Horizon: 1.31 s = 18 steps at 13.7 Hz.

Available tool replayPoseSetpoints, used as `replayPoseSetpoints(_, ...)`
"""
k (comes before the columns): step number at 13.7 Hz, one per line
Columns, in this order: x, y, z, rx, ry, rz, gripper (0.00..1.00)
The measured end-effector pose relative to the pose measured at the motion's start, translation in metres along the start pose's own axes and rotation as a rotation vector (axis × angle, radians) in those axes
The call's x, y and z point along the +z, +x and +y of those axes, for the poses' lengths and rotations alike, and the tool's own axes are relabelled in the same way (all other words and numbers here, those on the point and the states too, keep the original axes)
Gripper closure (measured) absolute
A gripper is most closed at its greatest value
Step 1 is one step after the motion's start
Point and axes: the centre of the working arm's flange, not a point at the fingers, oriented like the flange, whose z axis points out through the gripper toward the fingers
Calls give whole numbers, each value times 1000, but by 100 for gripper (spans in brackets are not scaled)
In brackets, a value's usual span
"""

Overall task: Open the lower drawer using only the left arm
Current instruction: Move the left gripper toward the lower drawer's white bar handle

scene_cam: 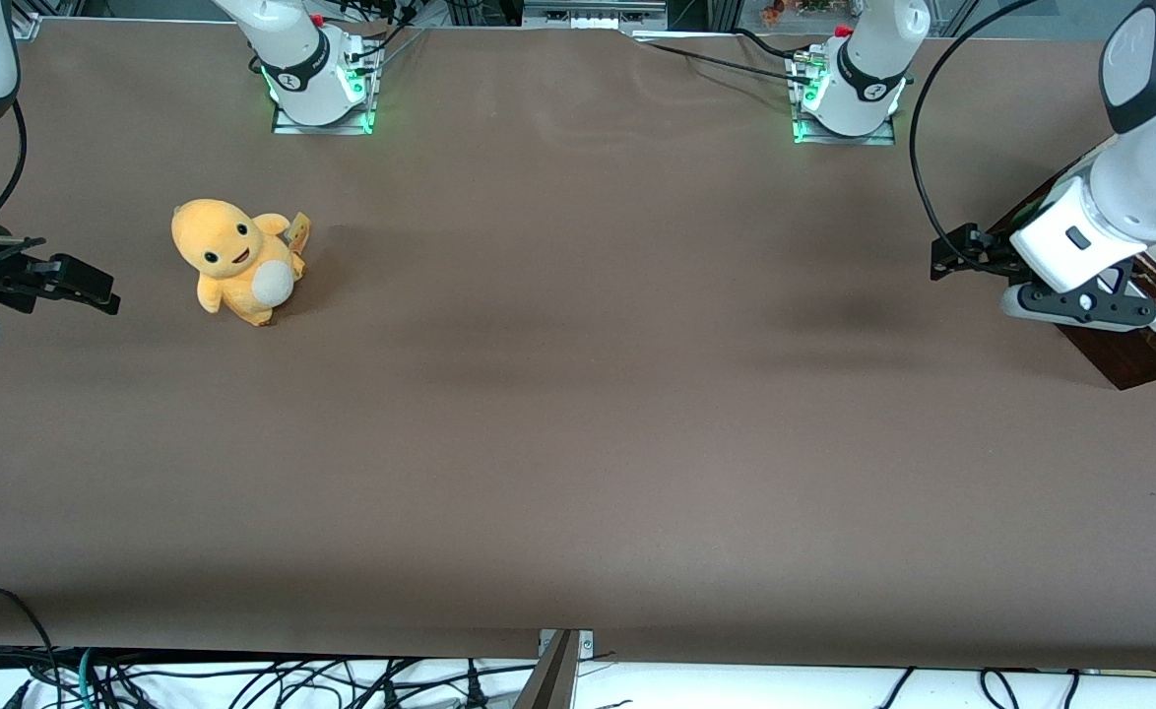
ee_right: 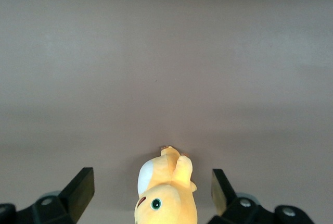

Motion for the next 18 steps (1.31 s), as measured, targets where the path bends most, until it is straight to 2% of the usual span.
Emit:
replayPoseSetpoints(5,10,6,-15,-25,-4,-17,0)
replayPoseSetpoints(7,6,5,-20,-26,27,-14,0)
replayPoseSetpoints(8,5,4,-24,-27,59,-20,0)
replayPoseSetpoints(10,5,2,-35,-28,158,-44,0)
replayPoseSetpoints(11,9,1,-40,-40,209,-73,0)
replayPoseSetpoints(14,36,6,-53,-112,327,-162,0)
replayPoseSetpoints(18,83,14,-71,-240,520,-302,0)
